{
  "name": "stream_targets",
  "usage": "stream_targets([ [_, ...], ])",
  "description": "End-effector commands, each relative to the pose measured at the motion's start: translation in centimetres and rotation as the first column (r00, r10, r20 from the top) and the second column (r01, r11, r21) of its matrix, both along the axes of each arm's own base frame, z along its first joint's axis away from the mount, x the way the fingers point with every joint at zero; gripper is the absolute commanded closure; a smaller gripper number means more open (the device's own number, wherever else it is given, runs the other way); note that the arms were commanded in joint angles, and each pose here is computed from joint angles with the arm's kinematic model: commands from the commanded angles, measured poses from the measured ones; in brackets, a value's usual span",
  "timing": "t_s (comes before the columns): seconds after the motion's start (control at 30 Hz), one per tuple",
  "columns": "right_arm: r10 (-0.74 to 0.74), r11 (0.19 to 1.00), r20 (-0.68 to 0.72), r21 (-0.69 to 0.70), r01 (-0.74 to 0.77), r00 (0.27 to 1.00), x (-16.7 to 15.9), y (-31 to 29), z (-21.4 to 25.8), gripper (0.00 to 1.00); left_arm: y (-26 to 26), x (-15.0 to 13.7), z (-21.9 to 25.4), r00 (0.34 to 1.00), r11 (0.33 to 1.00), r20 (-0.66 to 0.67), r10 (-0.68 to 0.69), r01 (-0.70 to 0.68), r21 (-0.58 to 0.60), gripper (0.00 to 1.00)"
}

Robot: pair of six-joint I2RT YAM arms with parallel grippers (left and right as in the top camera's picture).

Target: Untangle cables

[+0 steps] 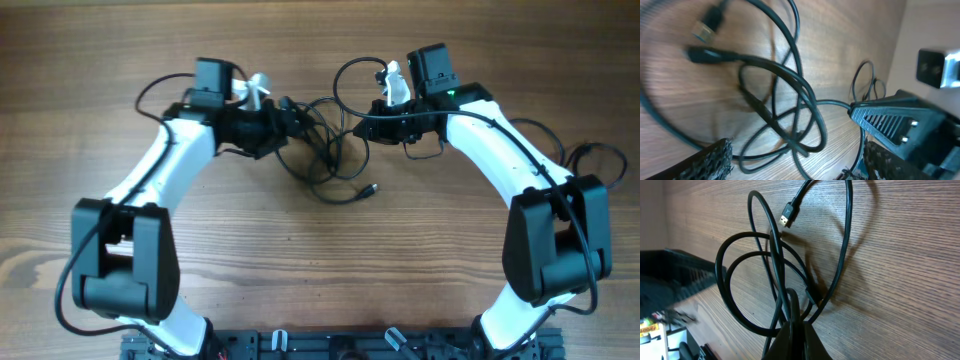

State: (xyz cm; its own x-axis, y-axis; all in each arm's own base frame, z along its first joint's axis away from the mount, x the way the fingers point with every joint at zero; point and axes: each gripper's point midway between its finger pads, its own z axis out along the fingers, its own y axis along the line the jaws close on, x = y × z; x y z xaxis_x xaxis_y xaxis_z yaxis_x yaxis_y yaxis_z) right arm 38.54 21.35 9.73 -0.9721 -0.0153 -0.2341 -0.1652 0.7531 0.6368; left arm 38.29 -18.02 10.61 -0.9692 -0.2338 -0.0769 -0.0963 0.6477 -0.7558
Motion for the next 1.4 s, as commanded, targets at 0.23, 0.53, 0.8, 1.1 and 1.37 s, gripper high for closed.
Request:
stream_targets([
  [0.23, 0.054, 0.998, 0.013, 0.030, -0.055, 0.998, -1.0, 2.1, 0.9, 0.96, -3.1, -0.2, -1.1, 0.999, 0.986, 0.029, 0.033, -0.037, 0.160, 0.39],
  [0.53, 0.027, 0.997, 0.050, -0.069, -0.024, 0.998, -0.2, 0.7, -0.1, 0.96, -1.2, 0.7, -3.3, 0.996, 0.965, 0.014, 0.094, -0.094, 0.244, 0.96],
  [0.8, -0.164, 0.951, 0.007, -0.266, 0.160, 0.986, 0.4, -3.4, -2.3, 0.96, 9.6, 2.1, -4.4, 0.933, 0.907, -0.088, 0.350, -0.314, 0.281, 0.96],
  [1.1, -0.341, 0.886, -0.008, -0.338, 0.318, 0.940, 1.3, -6.8, -2.1, 0.96, 22.2, 0.6, -5.0, 0.761, 0.775, -0.188, 0.621, -0.559, 0.295, 0.96],
  [1.37, -0.391, 0.876, 0.307, -0.164, 0.453, 0.868, 3.8, -11.4, 12.8, 0.96, 25.2, -0.1, -5.4, 0.708, 0.719, -0.181, 0.683, -0.608, 0.336, 0.96],
])
